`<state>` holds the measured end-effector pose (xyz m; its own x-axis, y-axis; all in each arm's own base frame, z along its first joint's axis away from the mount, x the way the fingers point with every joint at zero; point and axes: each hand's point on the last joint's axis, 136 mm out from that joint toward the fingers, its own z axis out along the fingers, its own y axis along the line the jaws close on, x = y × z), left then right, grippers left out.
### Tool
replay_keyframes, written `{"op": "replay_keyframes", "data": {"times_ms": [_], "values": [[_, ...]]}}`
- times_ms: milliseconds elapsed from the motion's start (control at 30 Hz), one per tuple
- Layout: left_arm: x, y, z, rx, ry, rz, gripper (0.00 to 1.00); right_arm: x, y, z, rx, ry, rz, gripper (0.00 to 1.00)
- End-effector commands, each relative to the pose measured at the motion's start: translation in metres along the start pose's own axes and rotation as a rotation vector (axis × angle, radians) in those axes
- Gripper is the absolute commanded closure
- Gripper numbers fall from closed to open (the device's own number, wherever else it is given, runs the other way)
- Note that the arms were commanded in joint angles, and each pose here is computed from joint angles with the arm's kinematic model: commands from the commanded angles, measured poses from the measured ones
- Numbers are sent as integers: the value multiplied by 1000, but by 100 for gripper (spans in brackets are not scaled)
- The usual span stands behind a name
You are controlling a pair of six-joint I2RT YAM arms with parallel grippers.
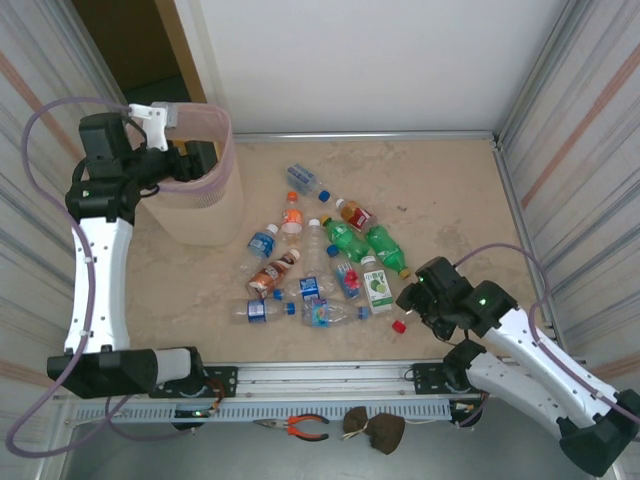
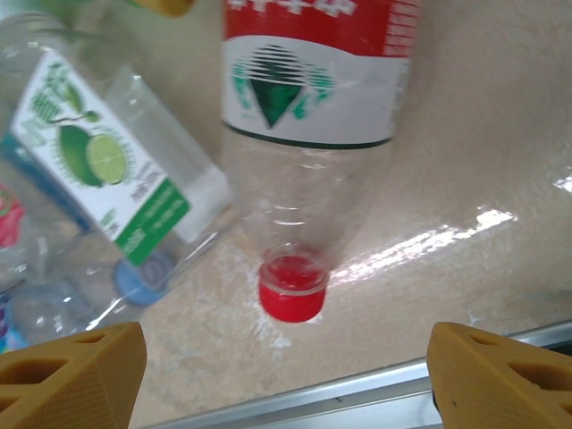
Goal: Put the plastic bottles in the bin
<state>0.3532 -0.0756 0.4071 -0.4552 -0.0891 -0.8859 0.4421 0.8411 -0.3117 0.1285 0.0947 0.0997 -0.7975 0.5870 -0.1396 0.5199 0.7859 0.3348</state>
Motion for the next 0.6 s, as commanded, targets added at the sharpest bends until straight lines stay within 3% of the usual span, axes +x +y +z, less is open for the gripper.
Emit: {"op": "replay_keyframes", "data": {"times_ms": [0,300,567], "values": [[-5,-6,-8,18,-33,12,25,-11,-7,8,30,-87,108,18],[-11,-14,-11,52,-61,10,24,-26,1,31,11,-151,39,14],[-19,-19,-12,76,-87,1,24,-28,1,61,-1,-97,73,15]]}}
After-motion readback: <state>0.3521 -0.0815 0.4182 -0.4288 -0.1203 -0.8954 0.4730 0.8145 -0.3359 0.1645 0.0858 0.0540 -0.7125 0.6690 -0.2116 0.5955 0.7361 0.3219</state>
